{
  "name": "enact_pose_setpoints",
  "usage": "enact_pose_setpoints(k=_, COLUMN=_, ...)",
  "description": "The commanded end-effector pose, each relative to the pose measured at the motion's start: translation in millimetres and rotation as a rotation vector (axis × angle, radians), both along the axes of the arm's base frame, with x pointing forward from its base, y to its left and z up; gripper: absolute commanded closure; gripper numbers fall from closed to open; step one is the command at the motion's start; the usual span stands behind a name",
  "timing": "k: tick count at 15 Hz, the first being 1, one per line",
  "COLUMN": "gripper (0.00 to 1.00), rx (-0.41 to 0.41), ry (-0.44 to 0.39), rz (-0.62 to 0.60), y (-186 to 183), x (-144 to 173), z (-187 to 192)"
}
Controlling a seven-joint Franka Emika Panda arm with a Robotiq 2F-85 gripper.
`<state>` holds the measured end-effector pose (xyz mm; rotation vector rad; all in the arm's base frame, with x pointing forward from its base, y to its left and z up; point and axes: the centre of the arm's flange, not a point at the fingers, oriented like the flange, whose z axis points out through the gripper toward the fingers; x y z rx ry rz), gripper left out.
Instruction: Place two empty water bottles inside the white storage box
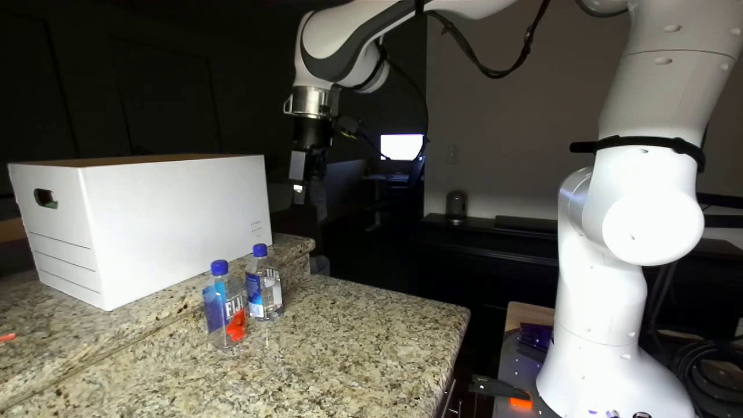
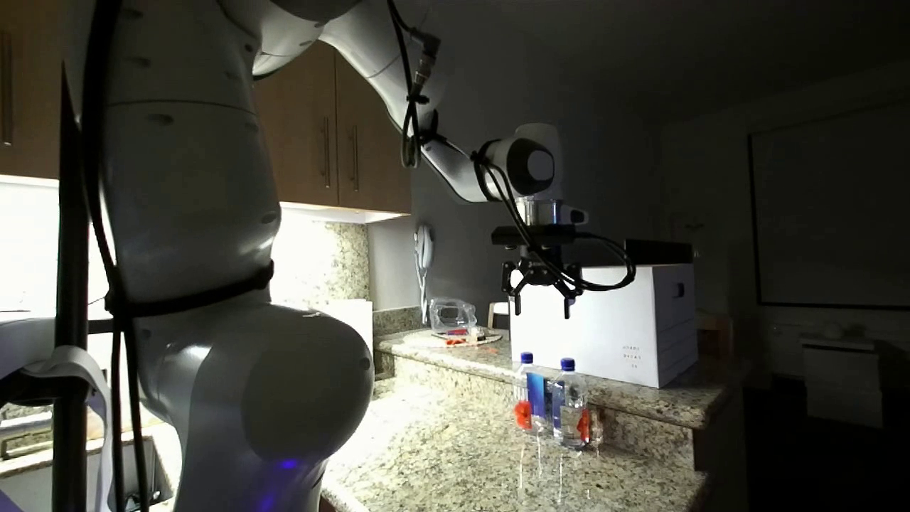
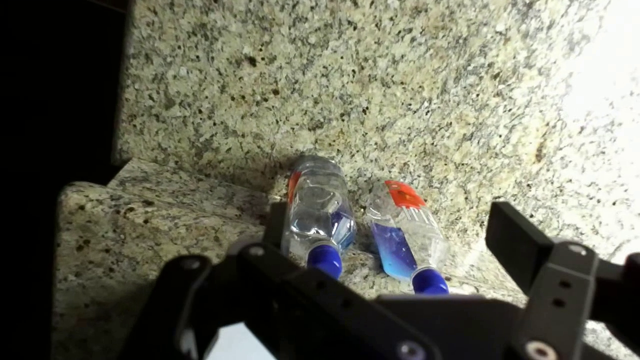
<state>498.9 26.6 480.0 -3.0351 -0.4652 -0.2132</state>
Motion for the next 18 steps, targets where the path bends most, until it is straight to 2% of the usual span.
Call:
enact_pose_setpoints(k=1, gripper=0.0, rx=0.0, ry=-0.001, rz=0.0, y=0, x=1, z=1)
enact_pose_setpoints(k=4, gripper=0.0, rx=-0.009, ry=-0.009, rz=0.004, y=2, x=1, z=2)
enact_pose_setpoints(k=10, gripper=0.0, rx=-0.011, ry=-0.042, rz=0.038, y=31, x=38, z=-33)
enact_pose_setpoints(k=14, gripper=0.0, rx=-0.012, ry=-0.048, rz=-0.035, y=41, x=73, z=-55)
enact_pose_setpoints(k=18, gripper=0.0, rx=0.004, ry=-0.002, rz=-0.153, y=37, x=104, z=-75)
